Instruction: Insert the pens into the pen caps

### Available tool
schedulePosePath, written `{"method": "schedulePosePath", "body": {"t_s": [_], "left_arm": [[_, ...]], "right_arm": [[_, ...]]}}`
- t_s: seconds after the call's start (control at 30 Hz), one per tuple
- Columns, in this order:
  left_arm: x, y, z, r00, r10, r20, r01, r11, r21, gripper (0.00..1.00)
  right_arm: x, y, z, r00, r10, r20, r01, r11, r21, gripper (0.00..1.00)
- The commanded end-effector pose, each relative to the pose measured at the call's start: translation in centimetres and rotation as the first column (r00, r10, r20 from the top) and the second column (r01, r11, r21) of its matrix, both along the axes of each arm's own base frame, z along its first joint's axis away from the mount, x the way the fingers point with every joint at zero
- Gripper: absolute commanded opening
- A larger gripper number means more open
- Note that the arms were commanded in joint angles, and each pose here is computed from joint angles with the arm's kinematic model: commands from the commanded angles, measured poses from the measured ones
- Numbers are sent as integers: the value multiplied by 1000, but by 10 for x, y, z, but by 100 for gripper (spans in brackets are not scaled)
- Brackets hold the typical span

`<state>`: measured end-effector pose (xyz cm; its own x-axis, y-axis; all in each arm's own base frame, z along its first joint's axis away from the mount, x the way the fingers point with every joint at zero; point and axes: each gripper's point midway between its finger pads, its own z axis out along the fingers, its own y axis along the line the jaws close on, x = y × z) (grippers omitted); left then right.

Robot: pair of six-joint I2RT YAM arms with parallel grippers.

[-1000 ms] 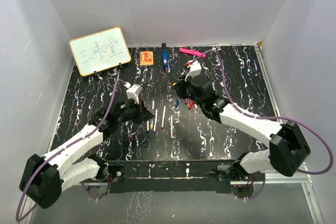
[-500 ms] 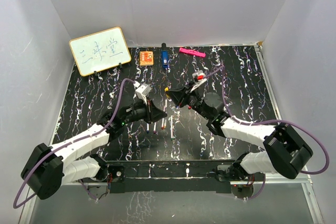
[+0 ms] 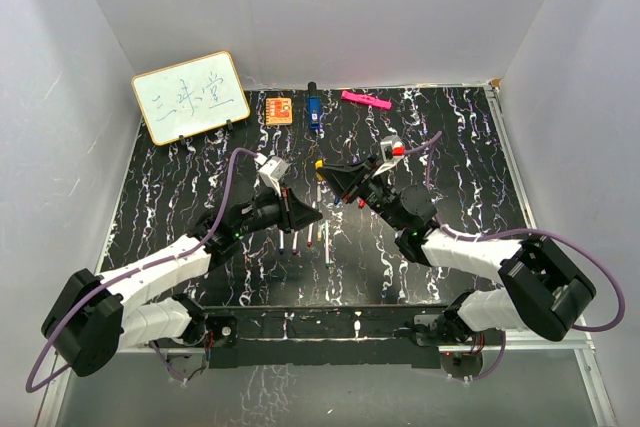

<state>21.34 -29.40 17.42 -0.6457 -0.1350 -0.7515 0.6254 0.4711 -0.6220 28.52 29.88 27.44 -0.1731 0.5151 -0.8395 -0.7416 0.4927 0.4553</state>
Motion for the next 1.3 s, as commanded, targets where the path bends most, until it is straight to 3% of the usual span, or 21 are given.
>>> {"method": "schedulePosePath", "body": {"t_s": [0.0,1.27], "left_arm": [[1,-4,24,998,-2,62,5,999,-44,0],[5,-3,25,995,22,96,-19,999,-31,0]], "right_arm": [[-6,-4,23,999,5,49,-8,997,71,0],[-3,8,4,1000,23,-2,-23,999,42,0]]}}
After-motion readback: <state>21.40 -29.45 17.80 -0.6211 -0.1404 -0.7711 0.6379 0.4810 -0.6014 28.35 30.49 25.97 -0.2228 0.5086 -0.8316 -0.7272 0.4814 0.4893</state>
